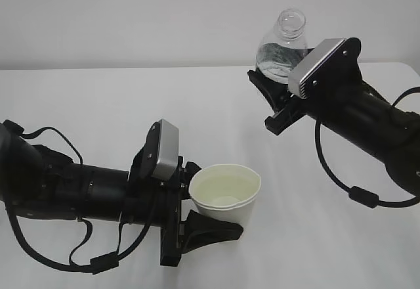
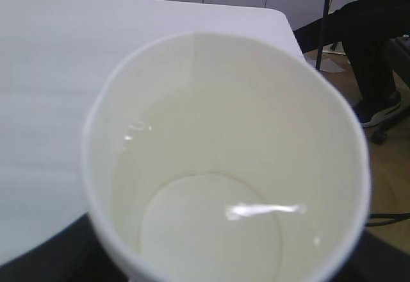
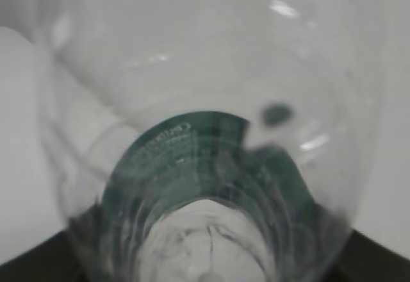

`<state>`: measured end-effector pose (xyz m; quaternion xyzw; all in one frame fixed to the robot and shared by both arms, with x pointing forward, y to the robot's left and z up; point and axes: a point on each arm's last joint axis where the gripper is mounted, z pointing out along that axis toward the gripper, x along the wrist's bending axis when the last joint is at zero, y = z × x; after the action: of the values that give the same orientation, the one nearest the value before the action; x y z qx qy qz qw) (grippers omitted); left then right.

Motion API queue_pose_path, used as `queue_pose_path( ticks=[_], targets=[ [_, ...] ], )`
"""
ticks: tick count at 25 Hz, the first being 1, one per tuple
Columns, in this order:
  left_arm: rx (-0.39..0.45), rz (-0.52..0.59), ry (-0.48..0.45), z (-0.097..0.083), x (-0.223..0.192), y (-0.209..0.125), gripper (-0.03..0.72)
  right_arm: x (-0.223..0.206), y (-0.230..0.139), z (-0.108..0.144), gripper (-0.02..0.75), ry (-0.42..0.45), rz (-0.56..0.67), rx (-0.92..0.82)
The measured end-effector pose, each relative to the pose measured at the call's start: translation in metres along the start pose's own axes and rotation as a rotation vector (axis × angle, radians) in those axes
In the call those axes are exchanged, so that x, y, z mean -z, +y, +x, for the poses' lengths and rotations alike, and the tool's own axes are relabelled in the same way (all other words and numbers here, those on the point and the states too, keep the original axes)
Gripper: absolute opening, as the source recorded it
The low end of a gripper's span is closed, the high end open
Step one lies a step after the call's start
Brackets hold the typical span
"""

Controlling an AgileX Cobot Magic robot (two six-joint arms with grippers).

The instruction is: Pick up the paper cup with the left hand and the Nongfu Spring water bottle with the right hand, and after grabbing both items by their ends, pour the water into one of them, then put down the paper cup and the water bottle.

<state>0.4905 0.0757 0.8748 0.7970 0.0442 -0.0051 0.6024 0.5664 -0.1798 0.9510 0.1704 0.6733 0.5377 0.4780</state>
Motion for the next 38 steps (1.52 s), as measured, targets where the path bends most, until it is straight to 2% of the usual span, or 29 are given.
queue_pose_path(
  ticks=[7, 15, 24, 29, 38],
  targets=[
    [0.0, 0.0, 0.0, 0.0, 0.0, 0.0, 0.479, 0.0, -0.002, -0.005, 0.445, -0.056, 0.017, -0.091],
    [0.0, 0.0, 0.0, 0.0, 0.0, 0.0, 0.477, 0.001, -0.012, -0.01, 0.445, -0.122, 0.129, -0.148],
    [0.0, 0.0, 0.0, 0.0, 0.0, 0.0, 0.477, 0.004, -0.019, -0.019, 0.445, -0.23, 0.186, -0.216],
    [0.0, 0.0, 0.0, 0.0, 0.0, 0.0, 0.477, 0.007, -0.026, -0.024, 0.445, -0.309, 0.256, -0.28],
    [0.001, -0.001, 0.002, 0.0, 0.0, 0.0, 0.477, 0.011, -0.034, -0.03, 0.445, -0.4, 0.336, -0.321]
  ],
)
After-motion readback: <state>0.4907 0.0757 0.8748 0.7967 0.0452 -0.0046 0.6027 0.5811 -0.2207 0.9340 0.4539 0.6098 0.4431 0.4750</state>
